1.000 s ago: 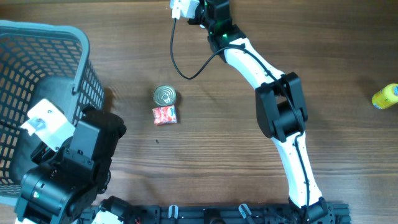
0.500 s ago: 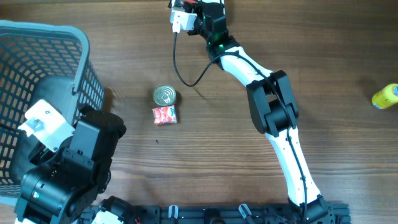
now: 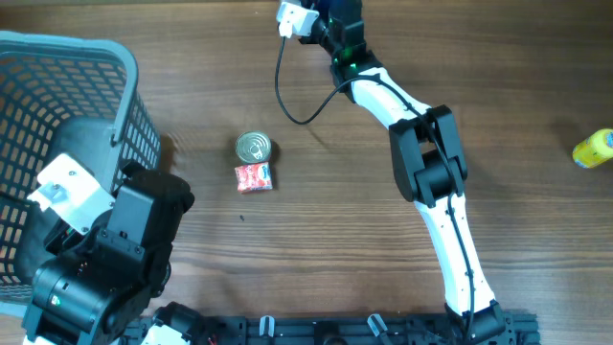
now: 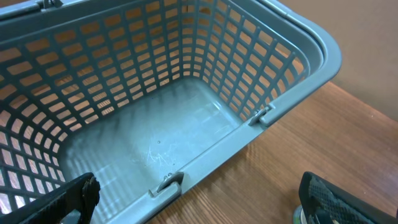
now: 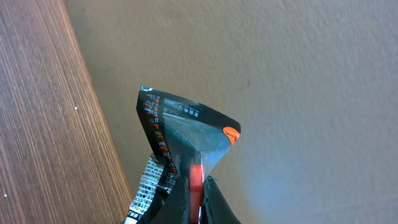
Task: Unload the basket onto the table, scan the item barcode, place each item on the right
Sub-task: 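Carry the snack bag with the right gripper to the right table edge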
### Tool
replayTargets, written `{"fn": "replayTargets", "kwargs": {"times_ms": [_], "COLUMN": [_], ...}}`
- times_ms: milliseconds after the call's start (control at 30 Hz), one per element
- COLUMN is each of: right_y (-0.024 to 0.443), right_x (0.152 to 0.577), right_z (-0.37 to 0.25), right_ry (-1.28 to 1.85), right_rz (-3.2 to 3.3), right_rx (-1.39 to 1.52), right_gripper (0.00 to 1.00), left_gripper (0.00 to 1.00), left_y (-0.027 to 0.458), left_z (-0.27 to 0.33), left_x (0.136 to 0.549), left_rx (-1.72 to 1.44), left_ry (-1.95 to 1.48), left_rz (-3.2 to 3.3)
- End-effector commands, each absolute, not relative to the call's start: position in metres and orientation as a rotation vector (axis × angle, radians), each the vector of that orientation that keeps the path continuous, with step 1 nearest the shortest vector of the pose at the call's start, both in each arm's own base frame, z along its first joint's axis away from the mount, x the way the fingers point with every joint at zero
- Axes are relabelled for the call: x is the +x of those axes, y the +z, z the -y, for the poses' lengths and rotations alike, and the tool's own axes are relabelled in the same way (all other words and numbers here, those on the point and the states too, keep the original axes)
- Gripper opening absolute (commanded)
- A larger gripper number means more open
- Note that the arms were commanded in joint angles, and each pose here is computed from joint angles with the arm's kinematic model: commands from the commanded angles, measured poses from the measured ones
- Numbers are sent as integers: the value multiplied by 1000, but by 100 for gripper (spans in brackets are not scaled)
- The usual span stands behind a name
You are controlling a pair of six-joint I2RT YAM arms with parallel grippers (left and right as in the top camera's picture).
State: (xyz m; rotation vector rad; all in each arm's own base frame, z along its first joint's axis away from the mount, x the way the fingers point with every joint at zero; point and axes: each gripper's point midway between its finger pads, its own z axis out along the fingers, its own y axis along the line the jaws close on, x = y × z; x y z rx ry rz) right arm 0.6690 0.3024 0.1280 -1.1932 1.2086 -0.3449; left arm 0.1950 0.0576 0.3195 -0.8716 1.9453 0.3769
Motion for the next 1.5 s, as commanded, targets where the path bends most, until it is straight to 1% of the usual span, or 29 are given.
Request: {"fn": "replayTargets", "kwargs": {"times_ms": [0,167,367,600,700,833,1000,1133,1233,1367,1433,1467], "right_y": [113,114,125,139,154,171,203,247,286,326,333,334], "right_x": [665,665,669,661,662,652,633,617,604,586,582,580], "right_z": [-311,-311,-307,-319,-317,-324,-327,-309,-287,-239,-214,-186], "right_ry": [-216,-186,-119,-113,-129,-133,-143,-163,-180,-264,-325,-389], "right_rz": [-1253,-1270,-1324,-1357,-1398,-1429,-1502,-1585,-1648,-1741,-1781,-1830], "right_rx": [-1151,-1119,-991,-1003,-929,-944,-971,-897,-786,-644,-603,-548], "right_gripper": [5,5,4,5,5,4,4,5,5,5,4,4], "left_gripper": [100,100,100,100,100,100,100,100,100,100,100,100], "left_y": [322,322,320,319,319,319,319,320,321,322,322,322], "left_z": [-60,-60,-62,-63,-63,-64,-65,-67,-69,-69,-69,-69], "left_x": [195,195,191,189,189,189,187,186,185,185,185,185], "left_rx": [-900,-900,-893,-888,-887,-886,-882,-879,-879,-879,-879,-880], "left_ry": [376,376,396,410,413,419,435,453,462,464,464,464], "left_rz": [-1909,-1910,-1925,-1935,-1936,-1930,-1938,-1929,-1920,-1918,-1918,-1917]}}
